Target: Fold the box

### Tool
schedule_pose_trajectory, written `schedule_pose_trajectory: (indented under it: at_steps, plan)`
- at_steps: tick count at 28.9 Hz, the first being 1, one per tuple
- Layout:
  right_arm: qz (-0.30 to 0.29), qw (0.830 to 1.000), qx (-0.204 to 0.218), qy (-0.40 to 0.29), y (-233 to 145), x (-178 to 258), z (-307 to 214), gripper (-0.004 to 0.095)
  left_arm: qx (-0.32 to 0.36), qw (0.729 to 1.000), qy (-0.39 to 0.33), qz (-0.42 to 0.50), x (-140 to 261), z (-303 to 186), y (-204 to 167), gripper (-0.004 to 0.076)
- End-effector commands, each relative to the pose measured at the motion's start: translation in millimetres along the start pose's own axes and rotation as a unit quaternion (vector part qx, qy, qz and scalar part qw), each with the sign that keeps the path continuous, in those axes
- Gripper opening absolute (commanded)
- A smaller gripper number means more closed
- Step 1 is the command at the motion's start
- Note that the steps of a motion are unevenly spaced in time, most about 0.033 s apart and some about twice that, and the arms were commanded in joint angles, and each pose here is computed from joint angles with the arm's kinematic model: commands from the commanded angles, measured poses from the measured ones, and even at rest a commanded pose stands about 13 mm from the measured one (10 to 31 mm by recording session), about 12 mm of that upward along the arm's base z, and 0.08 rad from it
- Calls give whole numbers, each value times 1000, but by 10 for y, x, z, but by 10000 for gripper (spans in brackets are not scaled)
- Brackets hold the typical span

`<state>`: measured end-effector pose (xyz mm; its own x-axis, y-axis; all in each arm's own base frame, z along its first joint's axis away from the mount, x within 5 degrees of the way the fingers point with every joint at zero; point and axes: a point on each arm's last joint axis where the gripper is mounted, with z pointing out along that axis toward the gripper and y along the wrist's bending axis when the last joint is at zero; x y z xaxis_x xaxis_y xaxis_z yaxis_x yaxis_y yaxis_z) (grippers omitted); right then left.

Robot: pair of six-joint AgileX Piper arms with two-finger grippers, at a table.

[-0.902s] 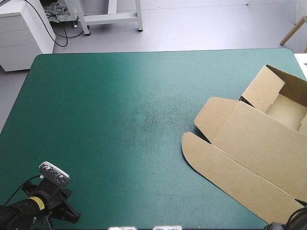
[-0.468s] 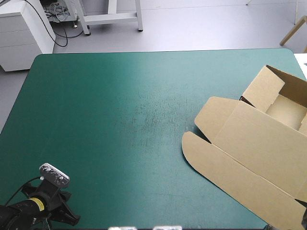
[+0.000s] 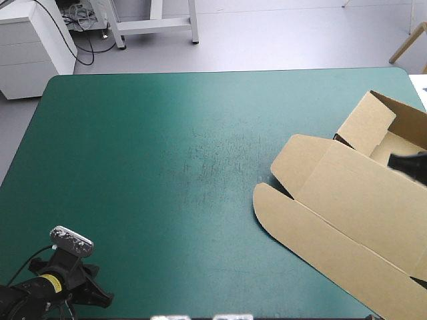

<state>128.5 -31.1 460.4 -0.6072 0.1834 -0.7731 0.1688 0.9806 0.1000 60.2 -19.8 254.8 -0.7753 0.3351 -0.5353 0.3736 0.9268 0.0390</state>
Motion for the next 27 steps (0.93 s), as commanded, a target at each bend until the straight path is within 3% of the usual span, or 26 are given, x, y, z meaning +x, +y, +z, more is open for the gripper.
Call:
schedule_pose_trajectory:
  at_steps: [1,13,23,27]
  plan:
    - [-29,999,-25,-19,113,299,-87,-10,-1,999,-42,-16,-107,-44,4,-10]
    - [-105,991,-77,3,187,1506,-53,-14,-2,999,-39,-17,-101,-43,7,-10]
    - [-104,991,-79,3,155,1994,66,-14,-2,999,-39,-17,-101,-43,7,-10]
    - [-105,991,-75,-21,151,2000,55,-14,-2,999,-41,-17,-104,-44,8,-10]
